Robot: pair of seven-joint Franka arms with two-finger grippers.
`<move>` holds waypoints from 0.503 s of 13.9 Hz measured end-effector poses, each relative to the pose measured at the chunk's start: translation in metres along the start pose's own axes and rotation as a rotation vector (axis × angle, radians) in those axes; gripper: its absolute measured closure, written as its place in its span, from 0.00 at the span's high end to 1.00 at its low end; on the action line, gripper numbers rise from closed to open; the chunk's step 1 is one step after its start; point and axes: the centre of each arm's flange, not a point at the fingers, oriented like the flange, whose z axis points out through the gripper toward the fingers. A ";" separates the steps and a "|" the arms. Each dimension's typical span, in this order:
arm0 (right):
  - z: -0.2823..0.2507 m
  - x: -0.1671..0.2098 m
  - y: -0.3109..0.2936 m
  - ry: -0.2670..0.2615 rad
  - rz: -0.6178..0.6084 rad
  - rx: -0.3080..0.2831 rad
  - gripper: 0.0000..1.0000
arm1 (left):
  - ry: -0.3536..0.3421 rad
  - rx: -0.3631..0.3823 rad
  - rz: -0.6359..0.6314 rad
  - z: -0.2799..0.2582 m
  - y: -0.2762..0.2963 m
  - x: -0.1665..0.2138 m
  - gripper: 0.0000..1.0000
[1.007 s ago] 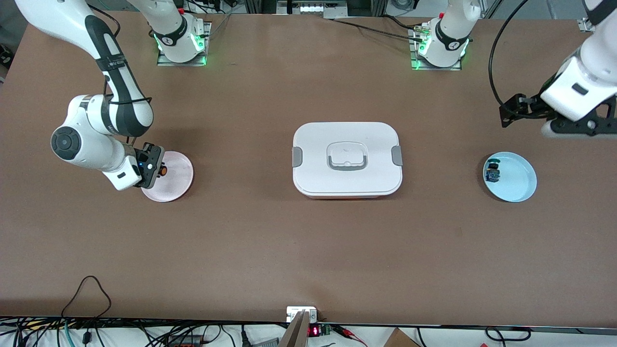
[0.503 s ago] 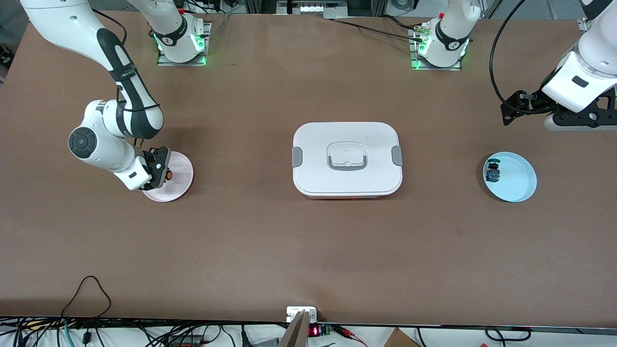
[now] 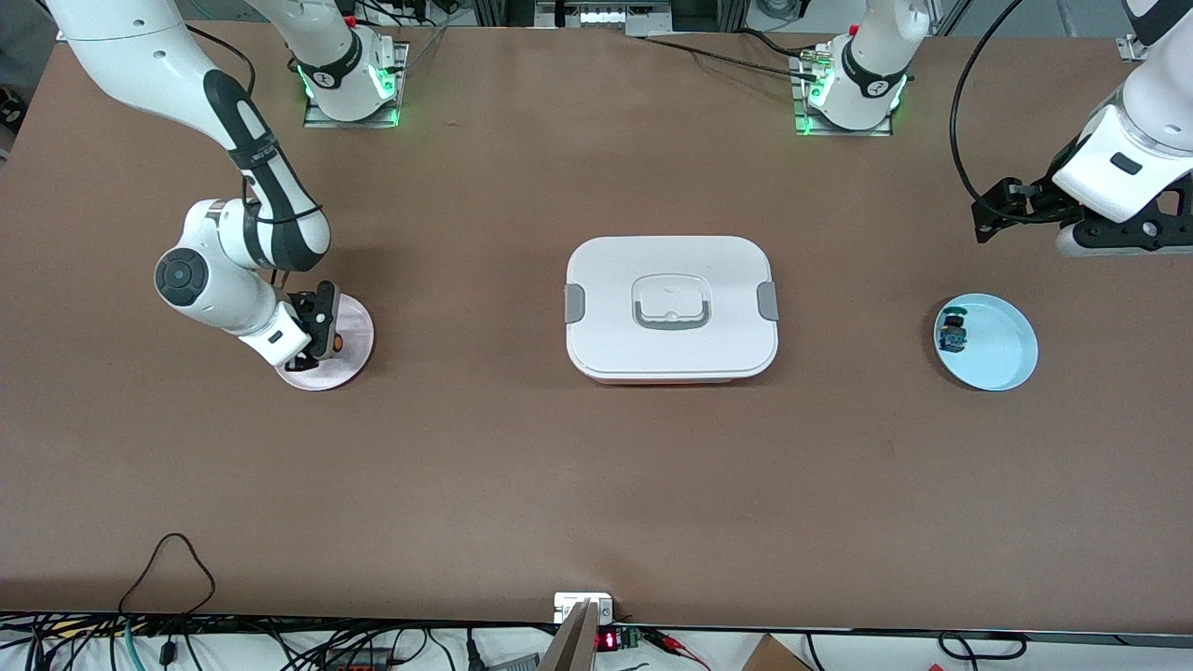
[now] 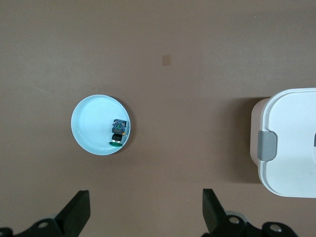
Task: Transfer orange switch to right arm and place
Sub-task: 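Lower the switch onto the white plate while the left gripper returns, then open the right gripper and lift it away from the plate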
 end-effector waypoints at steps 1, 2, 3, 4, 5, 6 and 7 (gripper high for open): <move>0.000 0.000 0.000 0.000 -0.001 0.000 0.58 | 0.000 0.000 -0.003 0.000 0.000 0.000 1.00; -0.002 0.001 0.000 0.000 -0.001 -0.002 0.67 | 0.001 0.000 -0.006 0.000 0.000 0.000 1.00; -0.006 0.001 0.000 0.000 -0.001 -0.005 0.78 | 0.001 0.000 -0.008 0.000 0.000 0.000 1.00; -0.012 0.001 0.002 0.001 -0.001 -0.011 0.87 | 0.001 0.000 -0.009 -0.001 0.000 0.000 1.00; -0.022 0.002 0.004 0.002 -0.001 -0.025 0.96 | 0.001 0.000 -0.010 -0.001 0.000 0.000 1.00; -0.036 0.003 0.009 0.003 -0.002 -0.045 1.00 | 0.001 0.000 -0.010 -0.001 0.000 0.000 1.00; -0.053 0.003 0.014 0.005 -0.002 -0.061 1.00 | 0.001 0.000 -0.010 -0.001 0.000 0.000 1.00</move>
